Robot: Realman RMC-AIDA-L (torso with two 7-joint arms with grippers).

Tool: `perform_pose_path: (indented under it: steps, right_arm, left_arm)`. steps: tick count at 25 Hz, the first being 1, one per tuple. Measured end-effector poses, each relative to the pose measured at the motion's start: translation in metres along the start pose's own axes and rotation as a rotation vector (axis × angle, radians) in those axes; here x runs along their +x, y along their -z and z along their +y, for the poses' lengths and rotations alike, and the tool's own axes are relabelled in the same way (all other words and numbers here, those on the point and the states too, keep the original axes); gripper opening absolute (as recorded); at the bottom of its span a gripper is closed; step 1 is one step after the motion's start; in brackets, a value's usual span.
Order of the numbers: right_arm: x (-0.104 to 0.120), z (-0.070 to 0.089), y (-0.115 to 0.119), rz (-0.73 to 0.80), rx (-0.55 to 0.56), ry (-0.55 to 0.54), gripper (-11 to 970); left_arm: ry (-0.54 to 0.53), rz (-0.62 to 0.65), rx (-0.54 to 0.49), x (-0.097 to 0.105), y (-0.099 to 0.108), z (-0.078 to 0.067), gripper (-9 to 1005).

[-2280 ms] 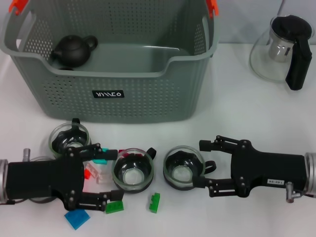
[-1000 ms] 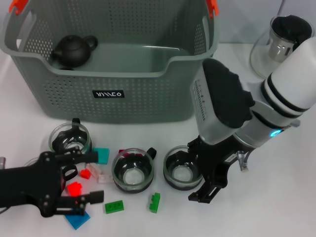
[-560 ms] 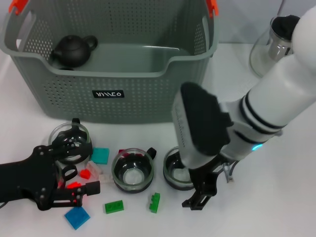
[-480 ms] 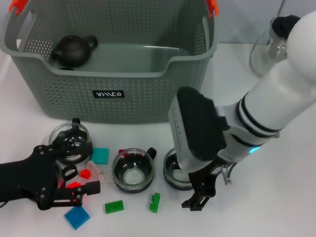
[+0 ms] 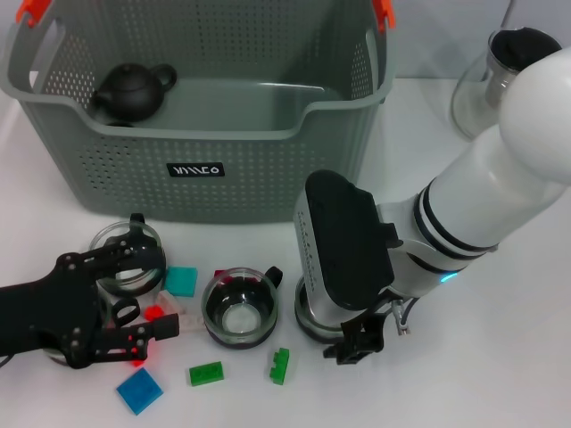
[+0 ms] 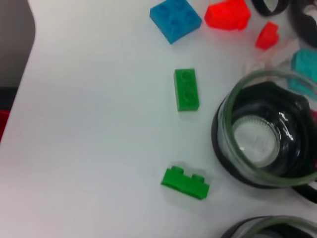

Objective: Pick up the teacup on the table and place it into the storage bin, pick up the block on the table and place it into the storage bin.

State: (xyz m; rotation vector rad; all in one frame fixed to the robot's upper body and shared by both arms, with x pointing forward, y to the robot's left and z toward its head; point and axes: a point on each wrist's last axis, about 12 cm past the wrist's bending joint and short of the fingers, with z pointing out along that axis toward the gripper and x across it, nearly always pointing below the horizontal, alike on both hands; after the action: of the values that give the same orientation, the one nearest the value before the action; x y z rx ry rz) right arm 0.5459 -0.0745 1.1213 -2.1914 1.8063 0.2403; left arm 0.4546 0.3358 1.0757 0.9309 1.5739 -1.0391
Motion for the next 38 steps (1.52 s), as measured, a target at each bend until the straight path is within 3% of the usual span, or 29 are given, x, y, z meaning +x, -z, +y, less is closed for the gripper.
perform_pose_path:
  steps: [16,19,26,29,32,38]
  right_arm:
    - [0.001,0.003,0.003,0.008,-0.025,-0.002,346]
    - [0.002,0.004,0.004,0.009,-0.033,-0.005,107]
    - [0.004,0.002,0.012,-0.009,-0.044,-0.034,56]
    - [0.005,0.004,0.026,-0.032,-0.071,-0.044,57]
    - [0.006,0.007,0.058,-0.119,-0.105,-0.052,57]
    - [0.028,-0.002,0.130,-0.461,-0.065,-0.135,57]
  left_arm:
    - [-0.003,0.004,-0.007,0.000,-0.001,0.001,869]
    - [-0.006,0.004,-0.006,0.000,-0.001,0.002,869]
    - [-0.010,0.004,-0.005,-0.001,-0.001,0.002,869]
    - [-0.010,0.004,-0.006,-0.001,-0.001,0.002,869]
    - [-0.011,0.003,-0.006,-0.001,-0.001,0.002,869]
    - [-0.014,0.000,-0.009,-0.001,-0.002,0.003,869]
